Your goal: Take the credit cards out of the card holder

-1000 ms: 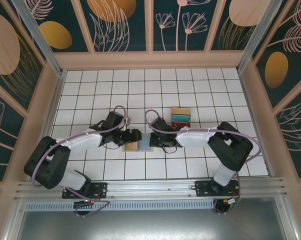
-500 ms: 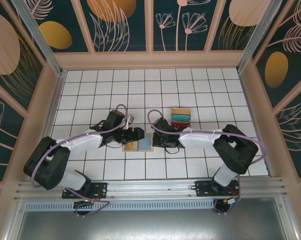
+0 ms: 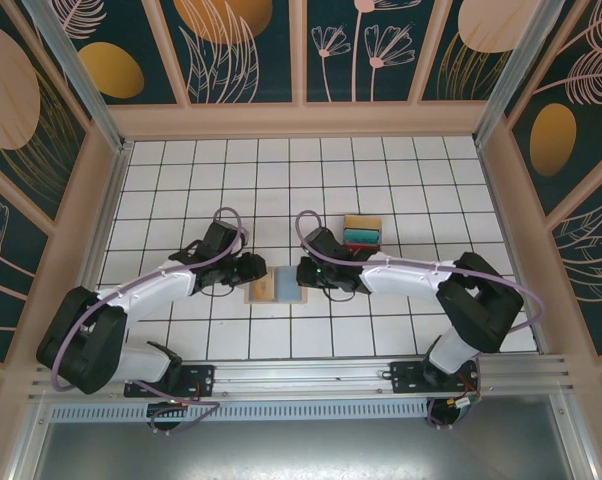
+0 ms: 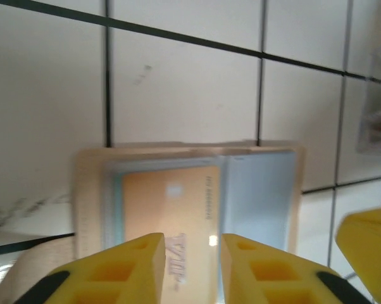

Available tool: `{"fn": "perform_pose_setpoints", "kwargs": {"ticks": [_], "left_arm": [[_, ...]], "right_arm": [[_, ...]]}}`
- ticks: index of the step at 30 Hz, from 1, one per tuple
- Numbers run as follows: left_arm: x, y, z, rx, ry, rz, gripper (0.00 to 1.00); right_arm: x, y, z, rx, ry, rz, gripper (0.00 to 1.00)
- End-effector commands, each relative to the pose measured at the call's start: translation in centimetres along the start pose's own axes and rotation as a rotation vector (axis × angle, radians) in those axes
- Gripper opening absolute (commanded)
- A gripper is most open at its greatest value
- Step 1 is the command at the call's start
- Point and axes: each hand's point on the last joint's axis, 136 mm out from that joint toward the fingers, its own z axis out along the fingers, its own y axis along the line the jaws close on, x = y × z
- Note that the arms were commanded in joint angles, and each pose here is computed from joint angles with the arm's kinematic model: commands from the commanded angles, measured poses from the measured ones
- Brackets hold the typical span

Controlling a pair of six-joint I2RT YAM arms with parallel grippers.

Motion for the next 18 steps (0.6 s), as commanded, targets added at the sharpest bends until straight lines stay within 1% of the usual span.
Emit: {"fn": "perform_pose_setpoints", "kwargs": {"ticks": [1,5,8,10,18], "left_arm": [[1.0,2.8,0.0,-0.111,0.016,-0.01,0.25],[1.6,3.0,0.4,-0.1,0.022,-0.018,0.2],[1.9,2.2,0.7,-0.047,0.038,-0.014,0.19],[2.0,1.8,0.9,-0.02,0.048,-0.011,0.15],[2.2,1.6,1.6,0.002,0.067,-0.012,0.15]], "right_arm": [[0.0,3.3,0.8,-0.154,0.042,0.025,0.12],[0.5,3.2,1.7,-0.15,0.074,0.036,0.12],[0.8,3.0,2.3,-0.144,0.093,0.047,0.13],[1.1,3.0,2.7,-0.144,0.11,0.049,0.12],[1.5,2.5,3.1,-0.127,0.124,0.052,0.12]]}}
